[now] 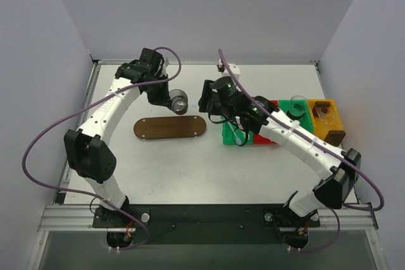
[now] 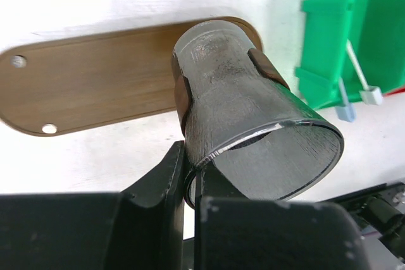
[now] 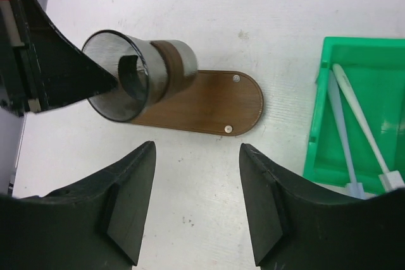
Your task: Prepare toiletry sets of a toothbrush and toothpaste on the tray
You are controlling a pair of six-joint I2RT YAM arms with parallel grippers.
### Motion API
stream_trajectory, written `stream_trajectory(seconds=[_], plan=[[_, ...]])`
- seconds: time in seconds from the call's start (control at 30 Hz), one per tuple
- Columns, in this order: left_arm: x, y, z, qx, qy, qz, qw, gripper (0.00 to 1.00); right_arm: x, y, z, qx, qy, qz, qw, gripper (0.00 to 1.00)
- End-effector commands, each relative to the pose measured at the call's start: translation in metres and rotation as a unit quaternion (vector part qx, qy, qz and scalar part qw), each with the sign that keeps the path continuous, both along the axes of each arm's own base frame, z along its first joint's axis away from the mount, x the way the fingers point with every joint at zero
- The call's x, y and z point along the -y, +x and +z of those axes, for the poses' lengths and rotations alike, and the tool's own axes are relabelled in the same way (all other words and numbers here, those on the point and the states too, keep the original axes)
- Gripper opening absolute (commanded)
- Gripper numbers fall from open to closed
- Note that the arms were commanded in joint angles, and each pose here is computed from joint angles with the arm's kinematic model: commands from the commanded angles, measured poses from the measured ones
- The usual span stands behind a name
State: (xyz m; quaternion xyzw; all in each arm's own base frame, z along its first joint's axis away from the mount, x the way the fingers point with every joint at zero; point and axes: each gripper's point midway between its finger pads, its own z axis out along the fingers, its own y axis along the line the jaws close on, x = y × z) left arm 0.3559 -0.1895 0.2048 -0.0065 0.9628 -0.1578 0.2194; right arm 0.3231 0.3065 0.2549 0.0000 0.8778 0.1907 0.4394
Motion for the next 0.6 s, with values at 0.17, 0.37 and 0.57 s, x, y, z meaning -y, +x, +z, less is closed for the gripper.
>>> stream_trajectory(seconds=[0.17, 0.37, 0.57], plan=[[-0.045, -0.007, 0.022, 0.047, 0.035, -0.123, 0.991, 0.0, 0.095, -0.013, 0.024, 0.033, 0.023, -0.072, 0.997, 0.52], [-0.075, -0.026, 0.002, 0.004, 0.019, -0.166, 0.986, 0.0, 0.139, -0.011, 0.02, 0.031, 0.018, -0.106, 0.994, 0.52], [-0.117, -0.028, -0.006, -0.007, 0.03, -0.137, 0.99, 0.0, 0.144, -0.014, 0.018, 0.026, 0.01, -0.096, 0.995, 0.52]])
